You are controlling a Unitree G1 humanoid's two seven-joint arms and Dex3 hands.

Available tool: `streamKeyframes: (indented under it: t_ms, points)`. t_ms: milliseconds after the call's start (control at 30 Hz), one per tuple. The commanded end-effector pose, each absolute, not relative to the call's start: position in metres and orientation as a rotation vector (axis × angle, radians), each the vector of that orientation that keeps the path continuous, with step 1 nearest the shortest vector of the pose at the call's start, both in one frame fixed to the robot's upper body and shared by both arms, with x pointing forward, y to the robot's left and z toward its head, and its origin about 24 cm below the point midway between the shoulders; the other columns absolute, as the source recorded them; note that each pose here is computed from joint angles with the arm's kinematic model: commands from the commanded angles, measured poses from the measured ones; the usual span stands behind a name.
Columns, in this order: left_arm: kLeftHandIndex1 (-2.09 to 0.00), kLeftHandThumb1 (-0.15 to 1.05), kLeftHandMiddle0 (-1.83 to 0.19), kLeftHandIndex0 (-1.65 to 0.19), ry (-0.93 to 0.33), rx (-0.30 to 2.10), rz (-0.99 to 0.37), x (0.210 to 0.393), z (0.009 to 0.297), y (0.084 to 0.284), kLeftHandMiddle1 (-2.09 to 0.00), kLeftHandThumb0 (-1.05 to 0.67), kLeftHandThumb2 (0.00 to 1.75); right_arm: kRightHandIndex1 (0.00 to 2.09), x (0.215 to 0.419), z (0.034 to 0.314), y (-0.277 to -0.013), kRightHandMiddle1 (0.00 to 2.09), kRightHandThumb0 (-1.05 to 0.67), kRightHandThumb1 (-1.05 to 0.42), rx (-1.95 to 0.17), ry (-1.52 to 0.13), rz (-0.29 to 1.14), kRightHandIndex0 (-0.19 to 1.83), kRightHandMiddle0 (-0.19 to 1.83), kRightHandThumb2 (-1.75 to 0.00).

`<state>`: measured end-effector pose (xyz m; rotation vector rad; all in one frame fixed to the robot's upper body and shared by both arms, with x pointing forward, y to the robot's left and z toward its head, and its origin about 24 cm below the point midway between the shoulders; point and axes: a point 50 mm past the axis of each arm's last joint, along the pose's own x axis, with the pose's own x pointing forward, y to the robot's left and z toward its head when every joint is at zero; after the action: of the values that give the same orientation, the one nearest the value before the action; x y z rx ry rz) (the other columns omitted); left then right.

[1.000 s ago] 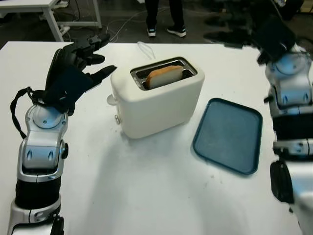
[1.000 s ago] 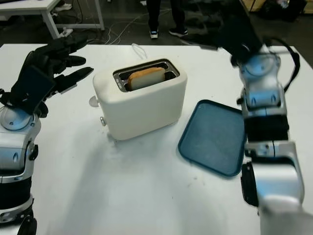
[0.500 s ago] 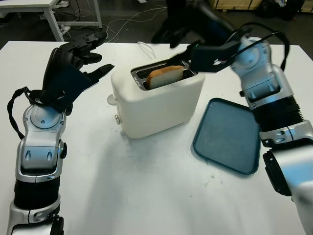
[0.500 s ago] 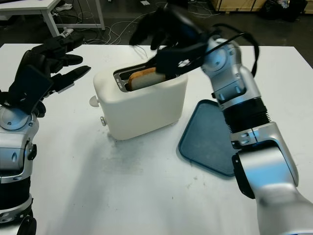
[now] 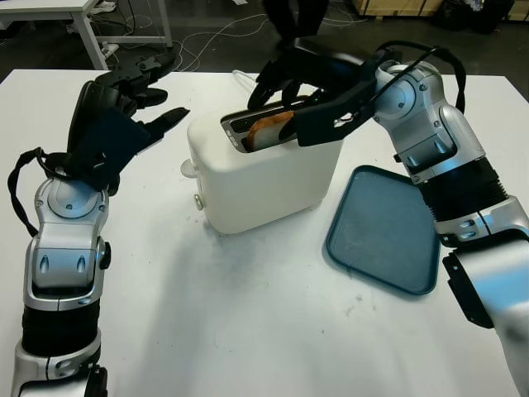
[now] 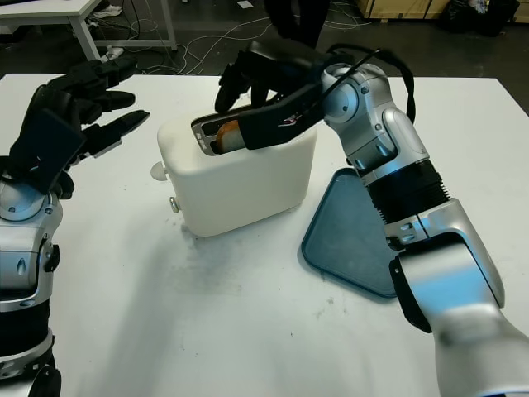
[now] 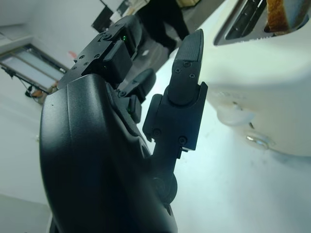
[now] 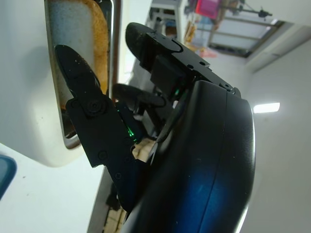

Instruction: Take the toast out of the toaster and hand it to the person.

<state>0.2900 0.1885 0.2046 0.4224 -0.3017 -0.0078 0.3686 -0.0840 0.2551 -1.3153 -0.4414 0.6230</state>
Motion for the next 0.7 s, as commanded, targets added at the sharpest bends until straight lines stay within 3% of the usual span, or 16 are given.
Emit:
streamKeyframes:
  t_ms: [0, 500, 567, 667]
  points:
    - [-0.04, 0.92, -0.35, -0.59, -0.306, 0.429, 0.005, 0.288, 0.205, 0.19, -0.65, -0.39, 0.08, 0.74, 0.369, 0.244, -0.085, 0.04, -0.47, -0.64, -1.35, -0.408, 0.644, 0.68, 0.88, -0.01]
    - [-0.03, 0.92, -0.38, -0.58, -0.3, 0.431, 0.008, 0.288, 0.204, 0.189, -0.59, -0.38, 0.09, 0.84, 0.372, 0.217, -0.081, 0.07, -0.39, -0.68, -1.385, -0.346, 0.696, 0.82, 1.0, 0.0]
    - [-0.03, 0.92, -0.38, -0.58, -0.3, 0.429, 0.008, 0.287, 0.203, 0.189, -0.58, -0.38, 0.09, 1.0, 0.373, 0.214, -0.081, 0.08, -0.36, -0.67, -1.385, -0.343, 0.703, 0.87, 1.04, 0.0]
    - [-0.03, 0.92, -0.39, -0.59, -0.298, 0.43, 0.01, 0.287, 0.203, 0.19, -0.57, -0.38, 0.09, 1.07, 0.373, 0.211, -0.08, 0.09, -0.35, -0.67, -1.394, -0.34, 0.711, 0.88, 1.07, 0.0]
